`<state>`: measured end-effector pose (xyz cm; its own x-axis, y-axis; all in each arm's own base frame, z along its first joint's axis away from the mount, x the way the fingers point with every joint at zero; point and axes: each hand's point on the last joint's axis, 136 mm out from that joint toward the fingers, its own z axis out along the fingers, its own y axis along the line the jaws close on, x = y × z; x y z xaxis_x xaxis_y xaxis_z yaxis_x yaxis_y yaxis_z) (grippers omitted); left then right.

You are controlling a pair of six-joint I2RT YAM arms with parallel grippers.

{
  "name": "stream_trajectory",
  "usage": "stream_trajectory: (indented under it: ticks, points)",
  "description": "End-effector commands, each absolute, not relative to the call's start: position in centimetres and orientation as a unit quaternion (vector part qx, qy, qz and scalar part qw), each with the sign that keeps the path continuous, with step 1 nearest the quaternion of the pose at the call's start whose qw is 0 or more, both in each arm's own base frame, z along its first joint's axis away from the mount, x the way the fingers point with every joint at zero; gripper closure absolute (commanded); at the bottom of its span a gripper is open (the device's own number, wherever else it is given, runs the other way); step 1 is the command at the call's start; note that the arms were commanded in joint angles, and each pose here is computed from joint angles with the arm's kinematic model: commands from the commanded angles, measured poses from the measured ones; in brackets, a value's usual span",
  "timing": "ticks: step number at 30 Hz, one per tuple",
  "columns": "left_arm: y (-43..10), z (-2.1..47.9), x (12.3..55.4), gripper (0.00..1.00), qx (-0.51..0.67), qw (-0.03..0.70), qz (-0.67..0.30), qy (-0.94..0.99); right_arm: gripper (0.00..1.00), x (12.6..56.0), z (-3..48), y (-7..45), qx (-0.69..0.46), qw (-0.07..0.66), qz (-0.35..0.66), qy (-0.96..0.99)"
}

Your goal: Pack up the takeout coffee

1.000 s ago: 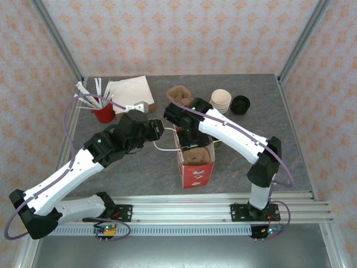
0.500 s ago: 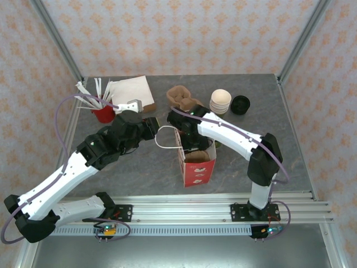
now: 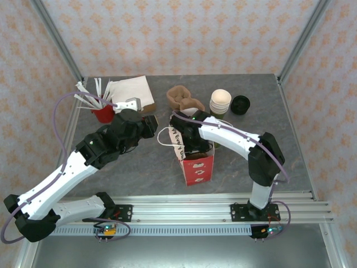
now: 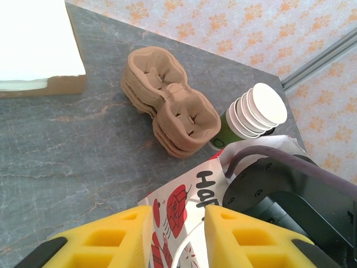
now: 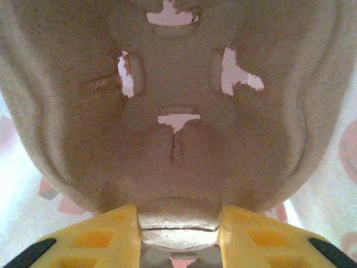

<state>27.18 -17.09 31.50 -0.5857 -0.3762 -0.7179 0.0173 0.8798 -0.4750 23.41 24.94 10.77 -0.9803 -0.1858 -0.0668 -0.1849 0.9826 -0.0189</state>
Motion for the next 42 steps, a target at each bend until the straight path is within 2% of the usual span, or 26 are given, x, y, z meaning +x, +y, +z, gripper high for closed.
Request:
stream_trajectory:
  ticks: [1,7,19,42]
  points:
    - [-16.6,32.1,27.1,0.68,-0.103,0.450,-0.207,0.863,0.60,23.6,10.9,24.1,-0.097,0.047,-0.016,0.994]
    - [-16.6,31.9,27.1,0.68,-0.103,0.447,-0.206,0.864,0.57,23.5,11.5,23.5,-0.094,0.052,-0.018,0.994]
    - [-17.1,31.6,27.2,0.67,-0.103,0.440,-0.210,0.867,0.56,23.6,12.8,24.0,-0.079,0.076,0.019,0.994]
    - [-17.3,31.5,27.3,0.67,-0.100,0.436,-0.210,0.870,0.57,23.7,9.0,23.2,-0.041,0.055,0.007,0.998]
